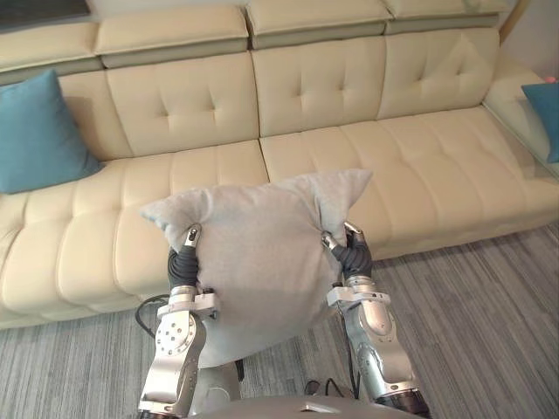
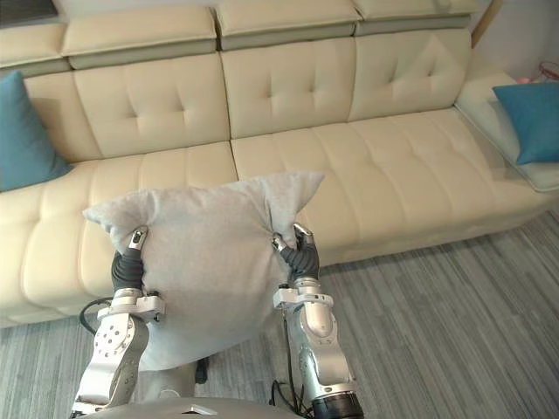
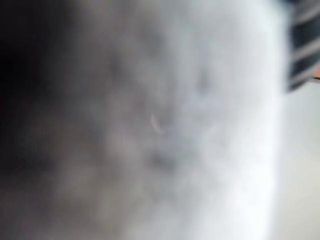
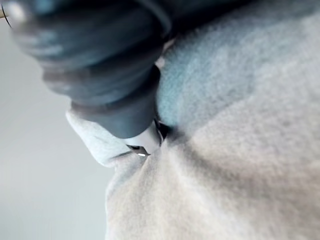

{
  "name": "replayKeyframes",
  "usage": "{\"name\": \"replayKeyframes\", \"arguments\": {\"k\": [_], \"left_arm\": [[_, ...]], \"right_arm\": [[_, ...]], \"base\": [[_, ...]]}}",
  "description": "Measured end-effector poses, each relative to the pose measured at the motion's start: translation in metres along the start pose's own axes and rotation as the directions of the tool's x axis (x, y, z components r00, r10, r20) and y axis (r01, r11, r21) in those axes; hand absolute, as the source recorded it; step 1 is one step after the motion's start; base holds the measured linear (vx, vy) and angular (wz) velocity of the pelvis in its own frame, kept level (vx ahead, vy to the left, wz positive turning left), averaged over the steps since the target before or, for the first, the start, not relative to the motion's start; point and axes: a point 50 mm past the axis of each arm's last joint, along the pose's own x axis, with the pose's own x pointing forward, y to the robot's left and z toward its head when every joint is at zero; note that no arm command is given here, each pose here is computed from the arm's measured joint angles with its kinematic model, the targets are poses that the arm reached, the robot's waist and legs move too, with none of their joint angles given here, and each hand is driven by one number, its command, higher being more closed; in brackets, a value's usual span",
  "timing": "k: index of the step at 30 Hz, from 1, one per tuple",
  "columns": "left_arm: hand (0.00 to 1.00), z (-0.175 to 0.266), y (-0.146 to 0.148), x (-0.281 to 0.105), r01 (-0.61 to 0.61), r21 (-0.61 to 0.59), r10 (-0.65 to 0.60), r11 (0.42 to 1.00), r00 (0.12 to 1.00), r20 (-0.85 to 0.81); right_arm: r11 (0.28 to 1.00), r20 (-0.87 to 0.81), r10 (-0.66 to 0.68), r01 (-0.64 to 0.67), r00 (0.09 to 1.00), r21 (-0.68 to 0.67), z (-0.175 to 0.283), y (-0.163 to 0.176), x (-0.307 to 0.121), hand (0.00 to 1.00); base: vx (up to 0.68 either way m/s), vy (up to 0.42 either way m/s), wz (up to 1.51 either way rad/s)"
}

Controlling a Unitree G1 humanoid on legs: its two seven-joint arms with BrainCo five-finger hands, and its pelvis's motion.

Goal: Pick up cushions and gather them together orderly.

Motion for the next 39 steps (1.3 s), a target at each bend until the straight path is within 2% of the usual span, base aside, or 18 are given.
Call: {"name": "replayKeyframes", "arguments": {"k": [2,10,15,20,30,35,39], "left_arm": [[1.0,-0.002,0.01,-0.003,-0.022,0.027,0.022,0.999,1.0,-0.013],[1.0,-0.007,0.013,-0.002,0.002,0.064,0.001,0.998,0.999,-0.042],[1.0,-0.005,0.01,0.002,0.025,0.068,-0.023,0.997,0.999,-0.031],[1.0,-0.015,-0.006,0.005,0.061,0.027,-0.06,0.998,0.996,-0.061],[1.0,-0.015,-0.008,0.007,0.055,0.031,-0.053,0.998,0.997,-0.058],[1.0,-0.008,-0.018,0.032,0.023,0.05,-0.023,0.998,1.0,-0.007],[1.0,0.028,-0.04,0.072,-0.001,0.04,-0.006,0.999,0.987,0.162]], "right_arm": [[1.0,-0.056,0.023,-0.023,0.998,-0.003,-0.014,0.004,0.001,1.0],[0.998,-0.163,0.032,-0.039,0.986,-0.039,-0.038,-0.001,-0.003,1.0],[0.999,-0.15,0.027,-0.033,0.988,-0.038,-0.035,-0.003,-0.004,1.0],[0.996,-0.123,-0.004,-0.007,0.992,-0.09,-0.025,-0.021,-0.007,1.0],[0.996,-0.101,-0.015,0.006,0.995,-0.089,-0.02,-0.02,-0.008,1.0],[0.99,-0.001,-0.029,0.029,1.0,-0.139,-0.002,-0.011,0.016,1.0],[0.981,0.233,-0.032,0.075,0.972,-0.179,0.049,0.012,0.063,1.0]], "base": [[0.51,0.364,-0.63],[0.37,0.177,-0.1],[0.35,-0.216,0.41],[0.2,-0.196,0.25],[0.04,0.09,0.14],[-0.07,0.097,0.21],[-0.18,0.086,0.24]]}}
